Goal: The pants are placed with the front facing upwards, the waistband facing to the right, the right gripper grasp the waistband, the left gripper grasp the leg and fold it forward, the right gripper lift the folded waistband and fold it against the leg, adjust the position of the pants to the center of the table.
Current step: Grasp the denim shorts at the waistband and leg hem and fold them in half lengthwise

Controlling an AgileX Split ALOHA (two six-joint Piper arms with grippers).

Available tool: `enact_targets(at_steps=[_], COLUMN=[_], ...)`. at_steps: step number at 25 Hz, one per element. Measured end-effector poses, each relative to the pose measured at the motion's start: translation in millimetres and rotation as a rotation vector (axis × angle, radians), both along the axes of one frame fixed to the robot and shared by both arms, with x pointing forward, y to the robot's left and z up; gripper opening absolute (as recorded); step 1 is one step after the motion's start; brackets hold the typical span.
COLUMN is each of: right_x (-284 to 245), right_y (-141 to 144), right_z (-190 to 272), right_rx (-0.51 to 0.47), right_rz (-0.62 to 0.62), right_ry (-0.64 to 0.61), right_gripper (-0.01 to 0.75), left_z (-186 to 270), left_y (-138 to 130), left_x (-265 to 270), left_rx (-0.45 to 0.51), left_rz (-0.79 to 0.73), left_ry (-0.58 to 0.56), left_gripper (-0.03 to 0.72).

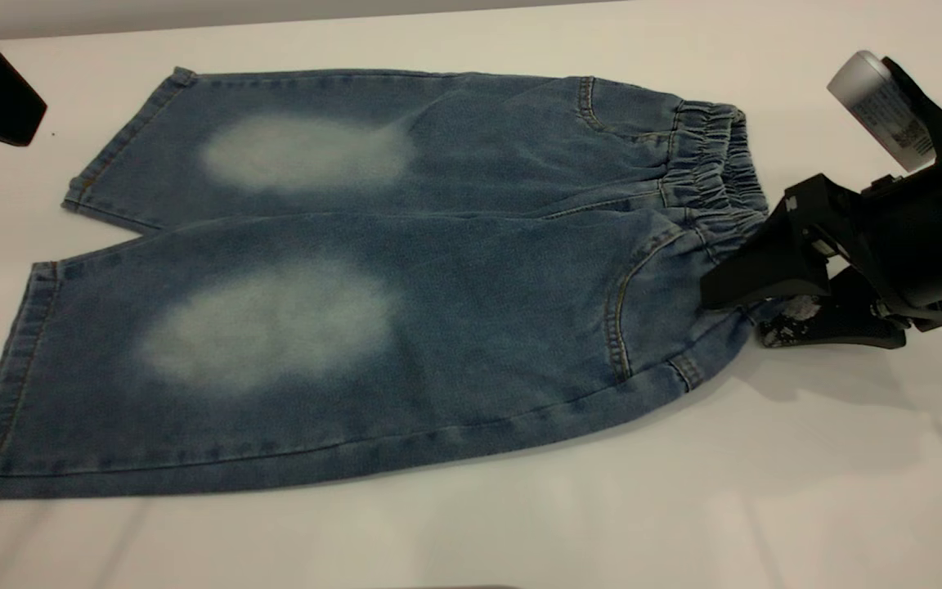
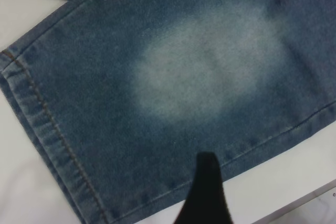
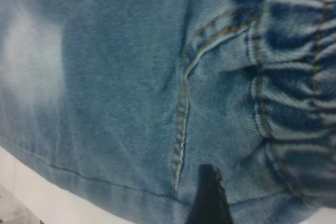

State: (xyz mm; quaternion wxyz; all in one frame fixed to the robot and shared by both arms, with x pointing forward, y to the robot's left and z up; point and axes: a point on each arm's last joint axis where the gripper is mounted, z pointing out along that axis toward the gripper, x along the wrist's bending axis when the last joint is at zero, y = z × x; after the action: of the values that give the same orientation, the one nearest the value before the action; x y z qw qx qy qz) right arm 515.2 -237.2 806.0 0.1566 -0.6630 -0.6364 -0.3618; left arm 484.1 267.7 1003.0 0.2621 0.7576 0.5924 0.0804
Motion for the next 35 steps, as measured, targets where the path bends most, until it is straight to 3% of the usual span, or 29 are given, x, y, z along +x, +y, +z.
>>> enact_targets(at_steps=[13,20,35], right_x=[2.0,5.4,0.6], right_y=[2.8,-21.8,-10.2], right_z=[10.2,4.8,-2.9], right_rx=[0.116,0.065,0.087], right_rz=[0.056,-0.074,-0.037], right_ry=[-0.099,-0.029,0.005], right_gripper=[0.414,0.398,0.37], left_z=[-4.1,-10.6,-10.7], left_y=[1.7,1.3,1.7], left_x=[1.2,2.9,2.9], left_rx=[0.047,0.046,0.053], left_rz=[-0.05,-0.055,-0.061], left_ry=[0.001,0.033,0.031], left_gripper=[0.548,0.548,0.548])
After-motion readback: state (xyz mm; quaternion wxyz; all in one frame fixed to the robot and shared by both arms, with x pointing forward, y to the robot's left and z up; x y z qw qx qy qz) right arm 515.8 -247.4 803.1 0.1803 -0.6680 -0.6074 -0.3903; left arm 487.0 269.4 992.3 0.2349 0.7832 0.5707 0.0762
